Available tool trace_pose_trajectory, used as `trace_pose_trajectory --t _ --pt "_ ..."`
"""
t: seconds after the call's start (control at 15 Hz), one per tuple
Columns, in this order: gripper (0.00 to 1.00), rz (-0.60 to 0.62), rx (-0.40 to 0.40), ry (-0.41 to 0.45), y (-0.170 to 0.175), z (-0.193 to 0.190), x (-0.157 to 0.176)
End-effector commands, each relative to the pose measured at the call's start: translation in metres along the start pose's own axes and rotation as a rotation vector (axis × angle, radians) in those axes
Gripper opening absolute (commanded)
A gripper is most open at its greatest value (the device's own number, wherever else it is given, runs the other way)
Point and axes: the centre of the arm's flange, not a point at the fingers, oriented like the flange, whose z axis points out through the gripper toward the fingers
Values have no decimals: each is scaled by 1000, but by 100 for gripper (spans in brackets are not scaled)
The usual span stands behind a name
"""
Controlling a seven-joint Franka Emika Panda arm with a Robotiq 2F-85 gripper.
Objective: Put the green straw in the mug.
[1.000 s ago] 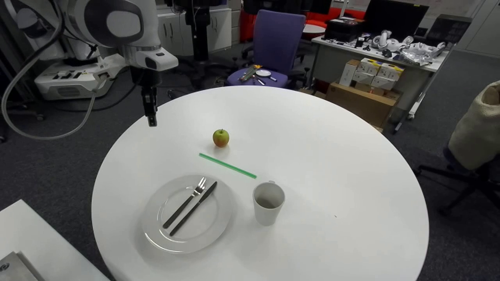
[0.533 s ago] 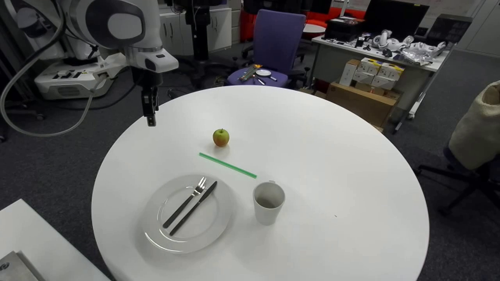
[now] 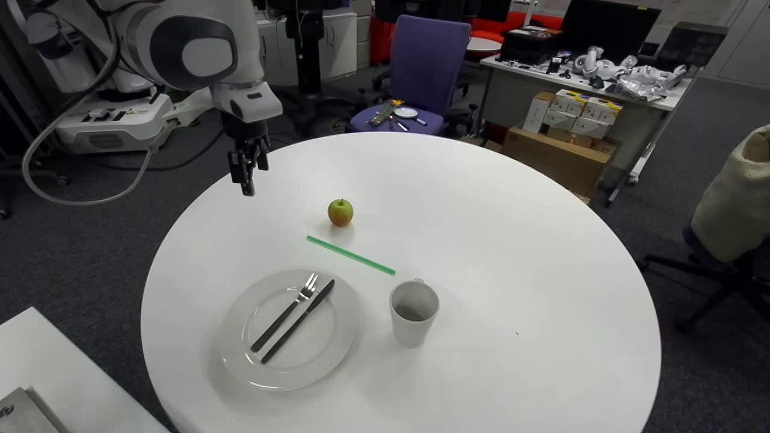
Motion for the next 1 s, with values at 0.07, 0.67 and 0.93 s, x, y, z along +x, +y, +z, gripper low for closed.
trace_pose_trajectory --t 0.07,0.67,0.93 --pt "100 230 77 97 -7 19 38" --pt "100 432 76 226 0 73 108" --pt "100 485 54 198 1 91 125"
